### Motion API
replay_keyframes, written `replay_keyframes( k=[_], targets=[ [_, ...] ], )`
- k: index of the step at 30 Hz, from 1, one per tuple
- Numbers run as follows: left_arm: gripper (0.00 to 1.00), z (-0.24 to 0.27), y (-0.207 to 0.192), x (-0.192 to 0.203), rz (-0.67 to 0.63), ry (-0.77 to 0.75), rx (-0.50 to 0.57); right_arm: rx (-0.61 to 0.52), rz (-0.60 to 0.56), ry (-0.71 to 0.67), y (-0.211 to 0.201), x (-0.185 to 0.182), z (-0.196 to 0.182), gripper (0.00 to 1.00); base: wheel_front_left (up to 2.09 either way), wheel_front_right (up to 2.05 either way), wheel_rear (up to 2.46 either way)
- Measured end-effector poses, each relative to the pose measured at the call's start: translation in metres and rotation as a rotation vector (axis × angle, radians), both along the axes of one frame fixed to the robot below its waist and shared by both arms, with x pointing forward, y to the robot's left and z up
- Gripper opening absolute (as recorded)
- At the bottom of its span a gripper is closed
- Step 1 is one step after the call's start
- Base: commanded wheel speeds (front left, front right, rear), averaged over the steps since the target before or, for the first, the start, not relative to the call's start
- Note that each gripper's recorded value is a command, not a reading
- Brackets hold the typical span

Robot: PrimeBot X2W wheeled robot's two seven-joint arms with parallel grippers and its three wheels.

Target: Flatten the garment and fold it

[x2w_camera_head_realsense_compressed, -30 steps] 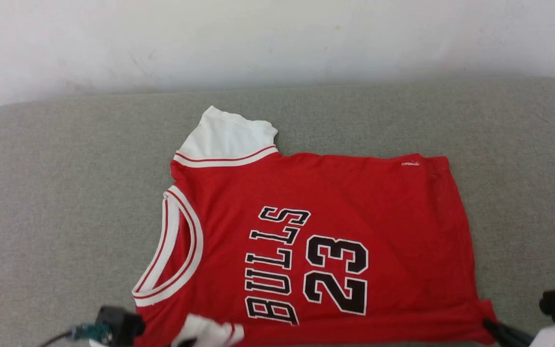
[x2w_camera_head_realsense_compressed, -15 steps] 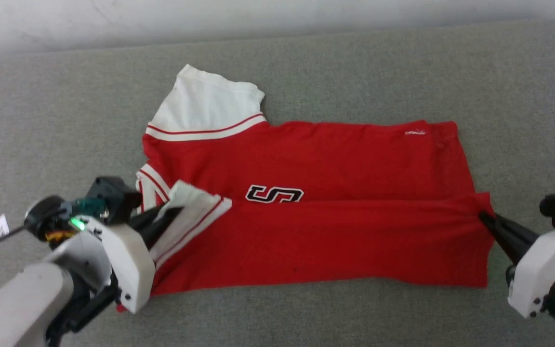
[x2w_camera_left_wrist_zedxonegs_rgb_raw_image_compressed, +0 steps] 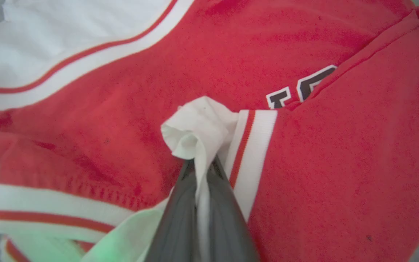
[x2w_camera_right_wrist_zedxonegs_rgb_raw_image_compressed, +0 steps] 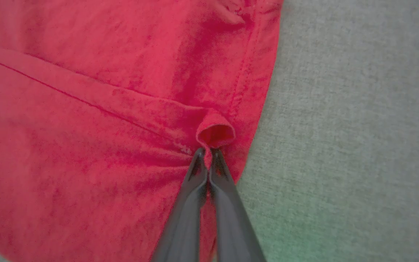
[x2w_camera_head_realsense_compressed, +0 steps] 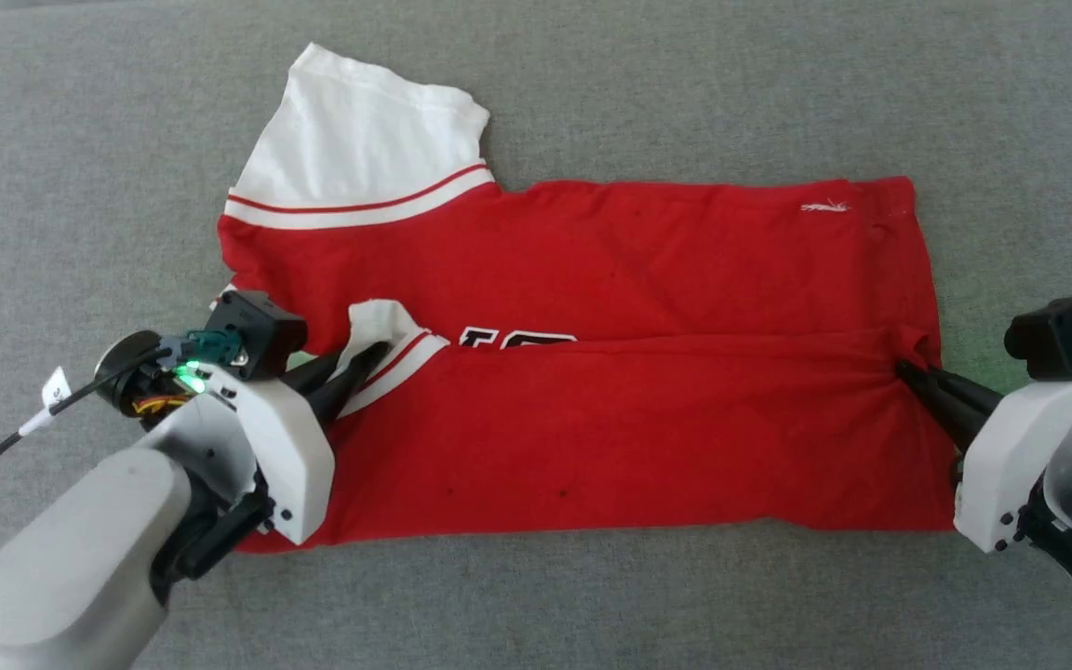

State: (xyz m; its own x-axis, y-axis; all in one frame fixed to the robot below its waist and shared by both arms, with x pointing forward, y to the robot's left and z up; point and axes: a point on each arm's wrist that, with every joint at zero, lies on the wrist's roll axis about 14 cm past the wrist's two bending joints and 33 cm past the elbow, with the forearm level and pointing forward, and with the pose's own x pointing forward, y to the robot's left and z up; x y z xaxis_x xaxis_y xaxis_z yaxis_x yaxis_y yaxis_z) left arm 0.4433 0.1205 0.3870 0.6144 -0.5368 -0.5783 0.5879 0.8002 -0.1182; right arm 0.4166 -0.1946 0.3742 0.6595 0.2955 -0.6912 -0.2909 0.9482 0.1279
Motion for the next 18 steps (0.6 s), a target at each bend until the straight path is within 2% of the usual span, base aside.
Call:
replay_keyframes(
  k=[1,2,3,4,5,6,13,18],
  targets=[
    [0.35,-0.001,0.000,0.001,0.008,0.000,-0.005,0.005,-0.001,0.005,0.001,0.001,-0.001,0.00,0.00,0.00,0.00],
    [0.56,-0.002,0.000,0.001,0.014,-0.001,-0.011,0.010,-0.005,0.009,0.001,0.001,-0.002,0.00,0.00,0.00,0.00],
    [0.98,-0.001,0.000,0.001,0.023,-0.002,-0.018,0.014,-0.008,0.011,0.000,0.001,-0.003,0.12,0.00,0.00,0.00],
    [1.00,-0.001,0.000,0.001,0.033,-0.002,-0.025,0.018,-0.010,0.012,0.001,0.001,-0.003,0.42,0.00,0.00,0.00],
    [1.00,-0.001,0.000,0.002,0.040,-0.007,-0.032,0.023,-0.012,0.012,0.001,0.001,-0.002,0.78,0.00,0.00,0.00],
    [1.00,0.001,-0.001,0.002,0.046,-0.014,-0.040,0.028,-0.014,0.010,0.001,0.002,-0.001,1.00,0.00,0.00,0.00],
    [1.00,0.022,0.007,0.006,0.143,-0.107,-0.088,0.063,-0.034,-0.057,0.002,0.001,0.019,1.00,0.00,0.00,0.00],
    [1.00,0.056,0.017,0.004,0.250,-0.237,-0.165,0.081,-0.066,-0.187,-0.005,0.002,0.050,1.00,0.00,0.00,0.00]
  ],
)
